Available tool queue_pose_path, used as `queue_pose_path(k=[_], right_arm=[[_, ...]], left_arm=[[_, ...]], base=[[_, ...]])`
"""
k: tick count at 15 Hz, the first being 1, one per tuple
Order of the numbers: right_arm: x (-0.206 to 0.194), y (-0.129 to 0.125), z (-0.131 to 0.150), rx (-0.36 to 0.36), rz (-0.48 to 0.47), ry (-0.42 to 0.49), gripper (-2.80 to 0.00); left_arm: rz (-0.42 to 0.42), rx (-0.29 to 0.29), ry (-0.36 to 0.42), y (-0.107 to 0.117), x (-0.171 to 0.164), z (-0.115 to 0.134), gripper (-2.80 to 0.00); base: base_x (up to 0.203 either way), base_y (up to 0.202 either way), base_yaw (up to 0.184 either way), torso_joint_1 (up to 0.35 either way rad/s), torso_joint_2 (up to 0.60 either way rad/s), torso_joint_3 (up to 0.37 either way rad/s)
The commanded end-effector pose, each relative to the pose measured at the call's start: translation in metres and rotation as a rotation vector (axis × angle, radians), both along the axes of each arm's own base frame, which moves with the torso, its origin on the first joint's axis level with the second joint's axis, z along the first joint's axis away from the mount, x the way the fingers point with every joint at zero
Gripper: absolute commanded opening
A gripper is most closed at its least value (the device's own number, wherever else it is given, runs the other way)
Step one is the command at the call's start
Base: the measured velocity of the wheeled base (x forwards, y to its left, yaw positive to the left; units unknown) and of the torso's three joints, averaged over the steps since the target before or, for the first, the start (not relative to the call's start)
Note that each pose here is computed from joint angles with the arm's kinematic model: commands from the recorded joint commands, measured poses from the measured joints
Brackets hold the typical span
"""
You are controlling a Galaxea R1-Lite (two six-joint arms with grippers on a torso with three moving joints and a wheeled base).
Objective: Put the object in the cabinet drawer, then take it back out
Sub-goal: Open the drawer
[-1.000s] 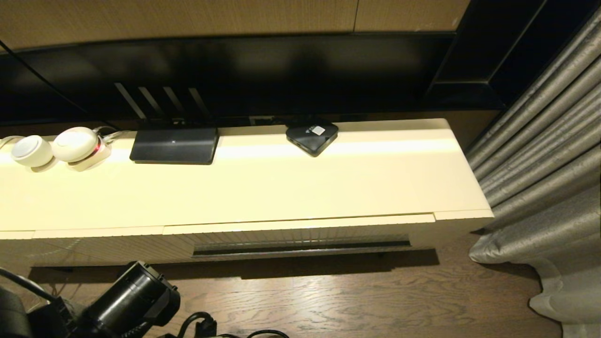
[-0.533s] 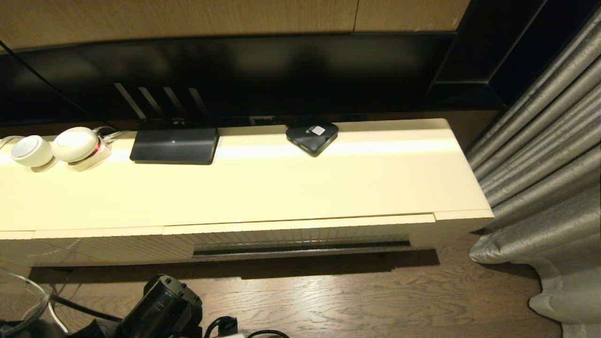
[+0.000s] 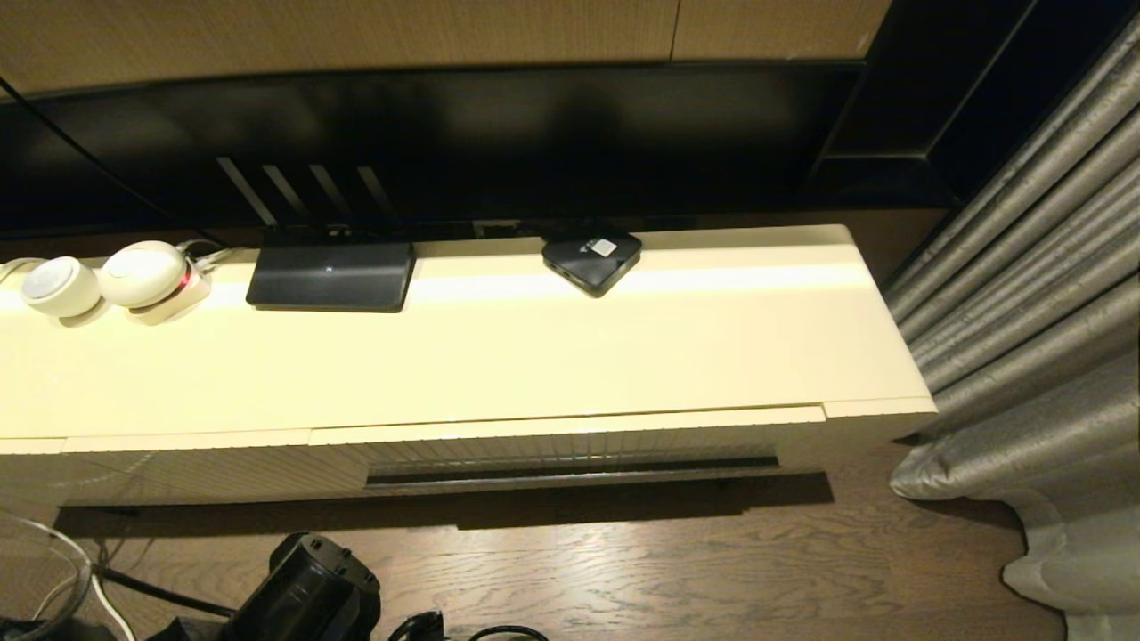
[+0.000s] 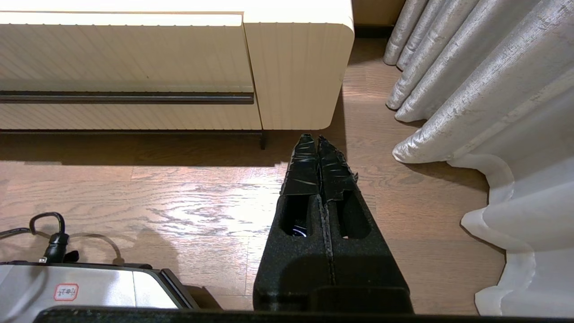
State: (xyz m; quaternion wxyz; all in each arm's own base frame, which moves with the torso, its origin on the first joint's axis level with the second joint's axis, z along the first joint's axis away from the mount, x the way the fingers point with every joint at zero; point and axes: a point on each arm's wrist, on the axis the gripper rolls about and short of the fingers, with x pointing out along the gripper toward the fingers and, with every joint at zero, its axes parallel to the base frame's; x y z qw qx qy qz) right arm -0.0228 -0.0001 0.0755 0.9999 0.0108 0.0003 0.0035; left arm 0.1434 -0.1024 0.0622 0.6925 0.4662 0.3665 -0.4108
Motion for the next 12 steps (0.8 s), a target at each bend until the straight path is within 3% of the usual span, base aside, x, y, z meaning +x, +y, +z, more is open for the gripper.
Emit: queue_pose_path(k=[1, 12], right_arm=[[0.0, 0.0, 0.0, 0.0, -0.001, 0.003, -2.8], [0.0, 0.0, 0.0, 0.0, 0.001, 0.001, -2.8]], left_arm=[[-0.002, 0.027, -0.051, 0.002, -0.002, 0.005, -2.8], [-0.034, 0.087, -0.043, -0.012, 0.001, -0.003, -2.8]], base=[[0.0, 0.0, 0.0, 0.0, 0.0, 0.0], [0.0, 0.0, 0.0, 0.0, 0.0, 0.0]])
